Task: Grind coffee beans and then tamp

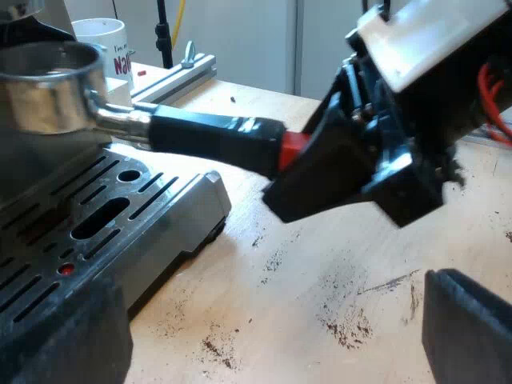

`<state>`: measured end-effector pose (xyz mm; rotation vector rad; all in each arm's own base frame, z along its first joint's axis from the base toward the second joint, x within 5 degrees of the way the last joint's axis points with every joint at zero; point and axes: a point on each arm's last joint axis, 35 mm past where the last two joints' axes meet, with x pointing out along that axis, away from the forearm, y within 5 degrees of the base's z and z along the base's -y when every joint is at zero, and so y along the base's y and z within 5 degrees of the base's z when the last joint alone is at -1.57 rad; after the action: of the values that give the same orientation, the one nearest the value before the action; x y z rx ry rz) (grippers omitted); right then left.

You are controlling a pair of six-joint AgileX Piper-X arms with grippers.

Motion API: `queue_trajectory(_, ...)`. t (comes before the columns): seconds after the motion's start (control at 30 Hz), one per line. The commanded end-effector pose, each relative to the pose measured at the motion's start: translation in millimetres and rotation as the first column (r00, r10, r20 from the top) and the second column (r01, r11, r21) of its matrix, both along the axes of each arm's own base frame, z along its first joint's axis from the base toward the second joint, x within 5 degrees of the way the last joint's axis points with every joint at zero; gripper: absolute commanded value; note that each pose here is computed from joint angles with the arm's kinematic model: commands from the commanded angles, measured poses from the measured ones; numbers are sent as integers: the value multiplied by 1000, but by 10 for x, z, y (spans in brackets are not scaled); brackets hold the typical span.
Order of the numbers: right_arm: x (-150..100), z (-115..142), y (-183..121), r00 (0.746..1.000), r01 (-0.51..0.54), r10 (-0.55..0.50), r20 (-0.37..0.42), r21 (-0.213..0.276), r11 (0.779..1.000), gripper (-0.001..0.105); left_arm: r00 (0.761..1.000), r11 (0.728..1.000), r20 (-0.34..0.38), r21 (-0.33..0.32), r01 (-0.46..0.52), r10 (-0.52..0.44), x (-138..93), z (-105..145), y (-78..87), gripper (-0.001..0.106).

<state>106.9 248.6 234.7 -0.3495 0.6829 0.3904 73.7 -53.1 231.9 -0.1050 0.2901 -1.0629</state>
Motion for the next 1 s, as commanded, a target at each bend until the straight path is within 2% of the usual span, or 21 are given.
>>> queue_trajectory(0.03, -84, 166, -41, 999, -13, 12, 36, 27, 1000, 0, 1000, 1000, 8, -6, 13, -13, 0, 13, -4, 76)
queue_trajectory(0.2, -240, 221, -96, 998, -65, 66, 26, -3, 998, 0, 1000, 1000, 8, -6, 13, -13, 0, 13, -4, 76)
queue_trajectory(0.4, -414, 219, -180, 987, -157, 159, 19, -76, 985, 0, 1000, 1000, 8, -6, 13, -13, 0, 13, -4, 76)
queue_trajectory(0.47, -453, 198, -225, 965, -262, 263, -6, -109, 959, 0, 1000, 1000, 8, -6, 13, -13, 0, 13, -4, 76)
queue_trajectory(0.53, -473, 180, -270, 946, -324, 324, -23, -108, 940, 0, 1000, 1000, 8, -6, 13, -13, 0, 13, -4, 76)
queue_trajectory(0.7, -503, 153, -393, 930, -367, 368, -4, -89, 926, 0, 1000, 1000, 8, -6, 13, -13, 0, 13, -4, 76)
queue_trajectory(0.83, -534, -27, -531, 884, -468, 461, -80, -109, 877, 0, 1000, 1000, 8, -6, 13, -13, 0, 13, -4, 76)
queue_trajectory(0.97, -487, -136, -572, 866, -500, 494, -80, -131, 856, 0, 1000, 1000, 8, -6, 13, -13, 0, 13, -4, 76)
queue_trajectory(1.0, -457, -168, -576, 863, -505, 499, -76, -119, 855, 0, 1000, 1000, 8, -6, 13, -13, 0, 13, -4, 76)
